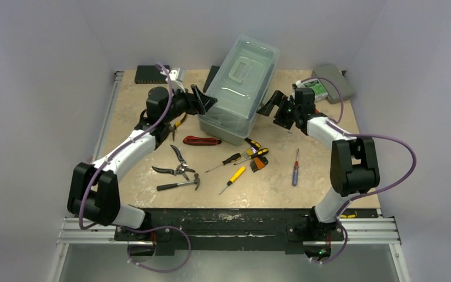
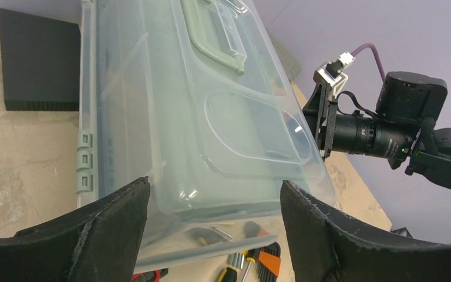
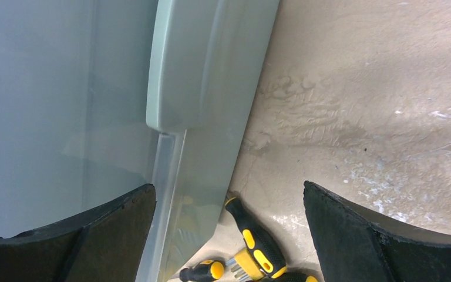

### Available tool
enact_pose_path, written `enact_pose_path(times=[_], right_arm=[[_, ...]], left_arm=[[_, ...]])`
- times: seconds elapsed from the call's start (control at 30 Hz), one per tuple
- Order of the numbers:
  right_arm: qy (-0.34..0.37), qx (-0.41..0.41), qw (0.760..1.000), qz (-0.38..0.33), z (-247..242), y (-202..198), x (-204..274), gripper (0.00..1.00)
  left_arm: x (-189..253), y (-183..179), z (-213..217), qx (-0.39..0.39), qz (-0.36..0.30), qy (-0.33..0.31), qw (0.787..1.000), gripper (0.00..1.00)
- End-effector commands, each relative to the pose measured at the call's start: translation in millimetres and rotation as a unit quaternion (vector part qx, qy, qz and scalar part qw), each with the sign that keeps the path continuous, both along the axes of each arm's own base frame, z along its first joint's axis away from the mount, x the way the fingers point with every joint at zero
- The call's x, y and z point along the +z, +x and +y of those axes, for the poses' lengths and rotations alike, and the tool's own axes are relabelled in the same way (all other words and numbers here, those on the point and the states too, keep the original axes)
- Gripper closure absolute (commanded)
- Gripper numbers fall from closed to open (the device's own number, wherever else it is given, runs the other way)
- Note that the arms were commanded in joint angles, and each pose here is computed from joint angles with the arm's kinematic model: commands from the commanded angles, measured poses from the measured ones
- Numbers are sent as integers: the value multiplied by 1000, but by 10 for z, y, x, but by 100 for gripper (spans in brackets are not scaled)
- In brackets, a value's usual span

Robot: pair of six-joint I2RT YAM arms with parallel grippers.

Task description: Pack the tool kit

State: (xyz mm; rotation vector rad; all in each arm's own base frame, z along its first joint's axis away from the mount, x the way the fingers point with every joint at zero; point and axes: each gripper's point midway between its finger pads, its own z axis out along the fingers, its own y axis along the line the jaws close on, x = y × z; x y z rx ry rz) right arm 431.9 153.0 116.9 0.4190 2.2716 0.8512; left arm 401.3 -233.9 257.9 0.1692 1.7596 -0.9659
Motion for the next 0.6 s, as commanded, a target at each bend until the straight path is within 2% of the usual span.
enact_pose_path(times=[0.0, 0.27, 0.47, 0.57], right_arm=[[35, 97, 992, -72, 514, -33, 503, 1], [-66, 45, 993, -83, 131, -119, 643, 1], [-148, -27, 985, -81, -298, -339, 759, 1], [-185, -47, 979, -79, -465, -532, 784, 1]], left_arm=[[-66, -519, -272, -79, 33, 2, 996, 23], [91, -531, -104, -37, 10, 17, 999, 18], [417, -504, 202, 53, -3, 33, 998, 14], [439, -517, 533, 139, 23, 58, 988, 13]])
